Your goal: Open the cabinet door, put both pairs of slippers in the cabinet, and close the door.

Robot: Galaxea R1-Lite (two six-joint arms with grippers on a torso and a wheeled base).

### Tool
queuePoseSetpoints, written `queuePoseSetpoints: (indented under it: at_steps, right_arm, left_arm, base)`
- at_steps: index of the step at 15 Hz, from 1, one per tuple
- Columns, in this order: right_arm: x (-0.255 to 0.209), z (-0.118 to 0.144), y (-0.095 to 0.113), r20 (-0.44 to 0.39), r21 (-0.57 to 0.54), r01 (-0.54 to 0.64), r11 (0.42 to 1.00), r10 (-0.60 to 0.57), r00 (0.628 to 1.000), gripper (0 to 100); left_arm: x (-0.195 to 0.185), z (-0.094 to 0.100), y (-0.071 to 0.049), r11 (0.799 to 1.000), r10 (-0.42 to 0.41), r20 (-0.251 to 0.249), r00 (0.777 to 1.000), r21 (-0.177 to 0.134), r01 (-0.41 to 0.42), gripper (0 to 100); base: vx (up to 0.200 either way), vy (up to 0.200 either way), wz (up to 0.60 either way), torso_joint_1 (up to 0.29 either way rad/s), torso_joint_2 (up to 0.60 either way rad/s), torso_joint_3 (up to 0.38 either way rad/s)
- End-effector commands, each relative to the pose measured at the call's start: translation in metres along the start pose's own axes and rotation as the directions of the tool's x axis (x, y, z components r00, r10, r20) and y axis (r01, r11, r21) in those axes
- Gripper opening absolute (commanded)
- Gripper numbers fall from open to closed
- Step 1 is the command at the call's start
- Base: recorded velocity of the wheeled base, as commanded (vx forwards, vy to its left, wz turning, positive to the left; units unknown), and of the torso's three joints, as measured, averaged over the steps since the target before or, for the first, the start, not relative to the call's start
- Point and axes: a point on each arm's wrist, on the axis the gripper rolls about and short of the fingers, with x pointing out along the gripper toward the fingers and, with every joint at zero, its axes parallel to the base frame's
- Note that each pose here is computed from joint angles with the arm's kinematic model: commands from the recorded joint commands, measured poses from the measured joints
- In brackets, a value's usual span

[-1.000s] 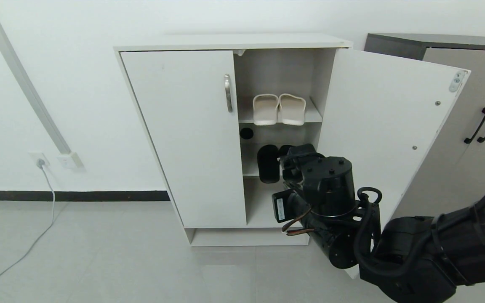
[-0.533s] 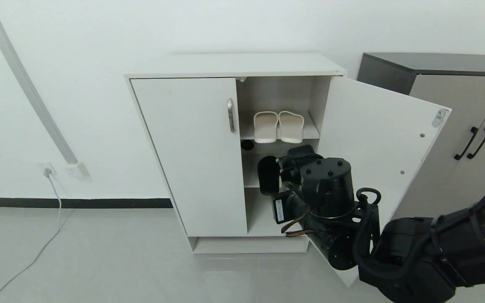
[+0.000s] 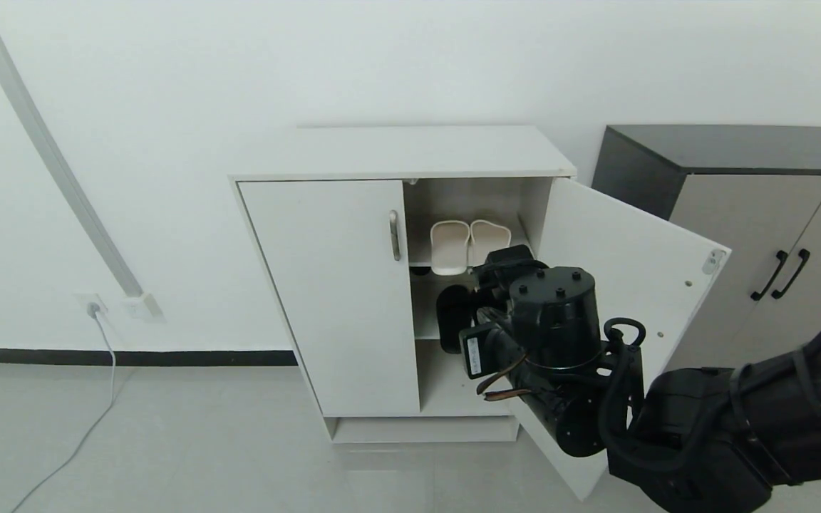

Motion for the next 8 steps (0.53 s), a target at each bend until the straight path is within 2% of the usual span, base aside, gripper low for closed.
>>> queuePoseSetpoints:
  at_steps: [1, 8]
  right_arm:
    - [-0.0002, 0.0005, -0.0002, 0.002, 0.001, 0.0, 1.0, 0.0, 1.0, 0]
    - [0.0004, 0.0, -0.0005, 0.0, 0.001, 0.0, 1.0, 0.0, 1.0, 0]
  left_arm:
    - [0.0, 0.0001, 0.0, 1.0, 0.001, 0.001, 1.0, -0.001, -0.001, 0]
    - [0.0, 0.0001, 0.0, 1.0, 0.001, 0.001, 1.0, -0.001, -0.001, 0]
  base:
    - [0.0, 0.0, 0.0, 0.159, -0.5, -0.31]
    - [0.0, 0.0, 0.0, 0.194, -0.51, -0.315]
